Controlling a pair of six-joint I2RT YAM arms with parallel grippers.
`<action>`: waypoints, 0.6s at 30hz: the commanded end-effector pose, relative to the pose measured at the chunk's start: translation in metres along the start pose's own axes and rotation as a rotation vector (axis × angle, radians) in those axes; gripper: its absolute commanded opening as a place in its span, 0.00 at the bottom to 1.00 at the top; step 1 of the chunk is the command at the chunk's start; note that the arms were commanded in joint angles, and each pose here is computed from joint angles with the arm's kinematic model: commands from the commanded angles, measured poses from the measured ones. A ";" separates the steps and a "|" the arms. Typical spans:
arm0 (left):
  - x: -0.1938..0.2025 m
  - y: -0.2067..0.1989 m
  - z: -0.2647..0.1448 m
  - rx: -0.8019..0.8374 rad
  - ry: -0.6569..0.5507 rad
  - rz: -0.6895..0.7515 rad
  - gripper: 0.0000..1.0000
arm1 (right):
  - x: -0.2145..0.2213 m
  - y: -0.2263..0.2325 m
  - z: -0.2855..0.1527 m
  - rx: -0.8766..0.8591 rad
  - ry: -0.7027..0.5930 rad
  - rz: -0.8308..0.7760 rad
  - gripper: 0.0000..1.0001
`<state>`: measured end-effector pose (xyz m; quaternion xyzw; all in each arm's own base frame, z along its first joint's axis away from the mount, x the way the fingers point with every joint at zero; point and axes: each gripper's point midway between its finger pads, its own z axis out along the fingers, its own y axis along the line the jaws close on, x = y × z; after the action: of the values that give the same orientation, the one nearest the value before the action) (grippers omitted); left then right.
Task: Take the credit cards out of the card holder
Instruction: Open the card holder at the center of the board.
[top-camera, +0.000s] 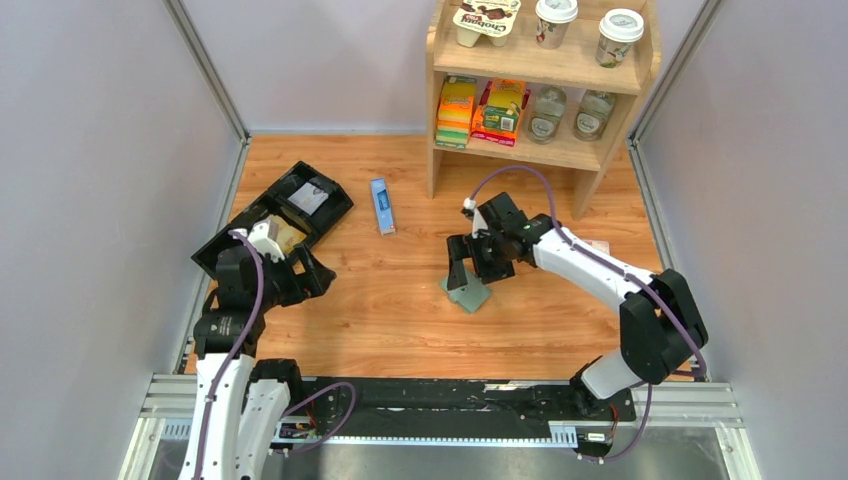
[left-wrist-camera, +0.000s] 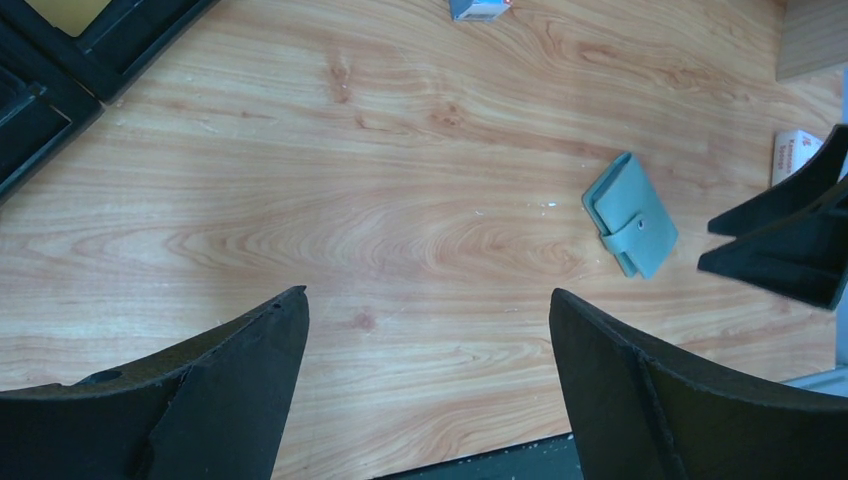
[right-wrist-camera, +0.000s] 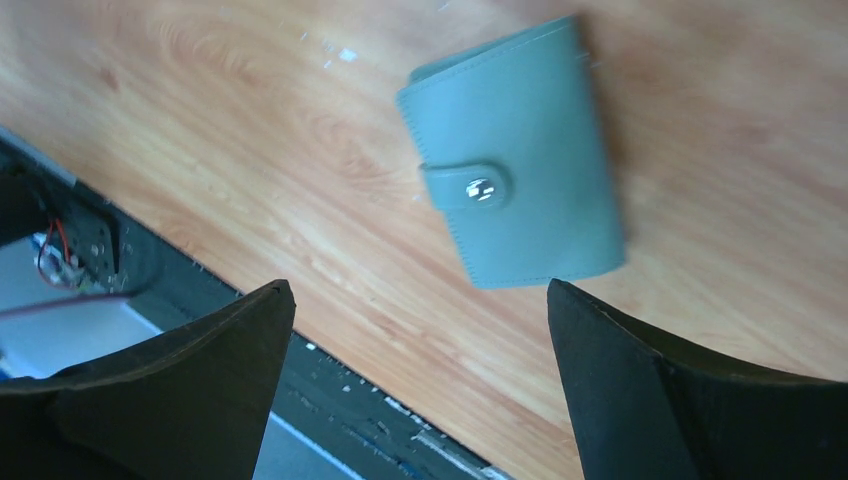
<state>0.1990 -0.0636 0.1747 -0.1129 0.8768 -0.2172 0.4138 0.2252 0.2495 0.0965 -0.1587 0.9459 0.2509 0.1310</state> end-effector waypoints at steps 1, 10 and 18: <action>-0.003 -0.006 0.003 0.039 -0.003 0.020 0.97 | -0.032 -0.037 -0.017 0.085 -0.121 0.027 1.00; 0.005 -0.020 0.006 0.117 0.048 -0.045 0.94 | -0.025 -0.056 0.023 0.040 -0.093 0.108 0.96; 0.017 -0.045 0.016 0.165 0.112 -0.046 0.91 | 0.000 -0.030 0.046 -0.111 -0.051 0.160 0.82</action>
<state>0.1937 -0.0983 0.1678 -0.0937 0.8813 -0.2856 0.3647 0.2468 0.2189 0.0342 -0.0770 0.9571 0.2541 0.1156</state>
